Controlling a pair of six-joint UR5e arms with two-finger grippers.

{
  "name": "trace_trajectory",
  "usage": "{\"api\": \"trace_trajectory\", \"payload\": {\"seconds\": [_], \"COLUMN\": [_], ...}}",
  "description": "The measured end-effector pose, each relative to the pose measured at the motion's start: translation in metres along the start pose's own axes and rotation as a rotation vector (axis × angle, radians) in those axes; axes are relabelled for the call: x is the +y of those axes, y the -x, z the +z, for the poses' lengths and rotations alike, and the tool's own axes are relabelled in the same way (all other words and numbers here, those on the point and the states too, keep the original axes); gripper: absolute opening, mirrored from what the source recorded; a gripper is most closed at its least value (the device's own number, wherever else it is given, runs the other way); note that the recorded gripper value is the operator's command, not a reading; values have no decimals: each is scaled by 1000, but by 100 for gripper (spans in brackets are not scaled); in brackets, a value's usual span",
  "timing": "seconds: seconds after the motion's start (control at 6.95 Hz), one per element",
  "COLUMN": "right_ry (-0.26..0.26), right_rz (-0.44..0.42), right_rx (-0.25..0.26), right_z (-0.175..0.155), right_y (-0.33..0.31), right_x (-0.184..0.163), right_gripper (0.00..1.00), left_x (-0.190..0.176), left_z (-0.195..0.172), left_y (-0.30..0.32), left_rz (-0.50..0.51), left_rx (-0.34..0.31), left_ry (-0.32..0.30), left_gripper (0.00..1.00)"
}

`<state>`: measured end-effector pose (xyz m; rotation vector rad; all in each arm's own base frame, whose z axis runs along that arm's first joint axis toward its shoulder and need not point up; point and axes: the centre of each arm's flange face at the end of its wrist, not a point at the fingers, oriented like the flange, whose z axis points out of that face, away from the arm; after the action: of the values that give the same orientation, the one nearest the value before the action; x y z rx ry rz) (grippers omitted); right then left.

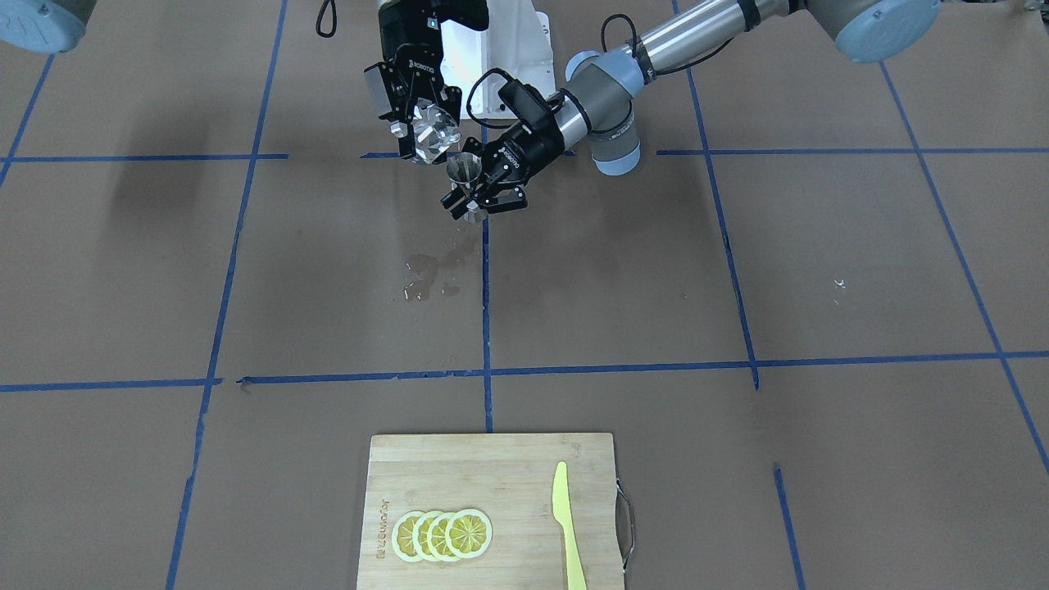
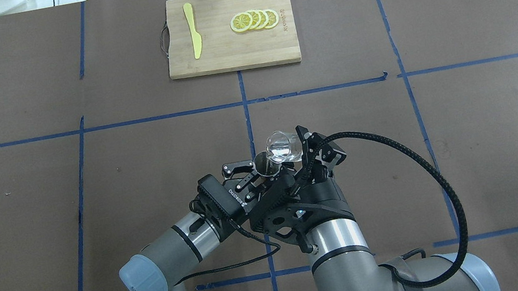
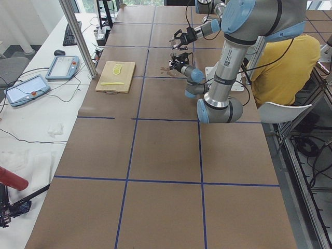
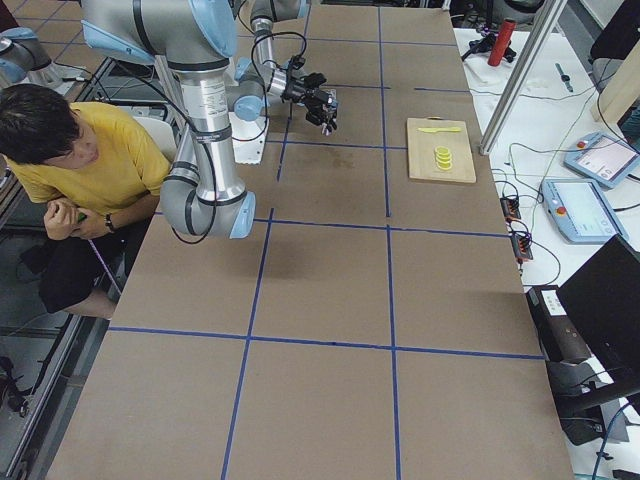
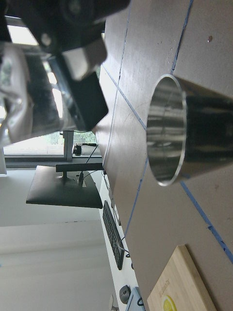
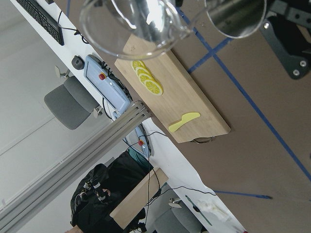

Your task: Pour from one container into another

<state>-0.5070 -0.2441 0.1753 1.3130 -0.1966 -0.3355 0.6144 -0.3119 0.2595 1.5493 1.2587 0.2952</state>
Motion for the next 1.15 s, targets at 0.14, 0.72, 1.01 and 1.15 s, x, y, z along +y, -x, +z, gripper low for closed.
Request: {"api": "trace_trajectory", "payload": {"seconds": [0.14, 0.72, 1.01, 1.15], "right_ry": [0, -1, -1, 1], "right_rz": [-10, -54, -84, -110], "right_rx": [1, 9, 13, 20], "right_z": [0, 0, 1, 0], "right_y": [0, -2, -3, -4], "right_x": [0, -1, -1, -2], "right_gripper": [0, 0, 0, 0], "left_x": [0, 1, 0, 0], "left_z": [0, 0, 0, 0], "left_y": [0, -2, -4, -4], "left_rz": [0, -2, -3, -3], "left_rx": [0, 3, 5, 5], "left_ry": [0, 1, 1, 0], "left_gripper": [0, 0, 0, 0]}}
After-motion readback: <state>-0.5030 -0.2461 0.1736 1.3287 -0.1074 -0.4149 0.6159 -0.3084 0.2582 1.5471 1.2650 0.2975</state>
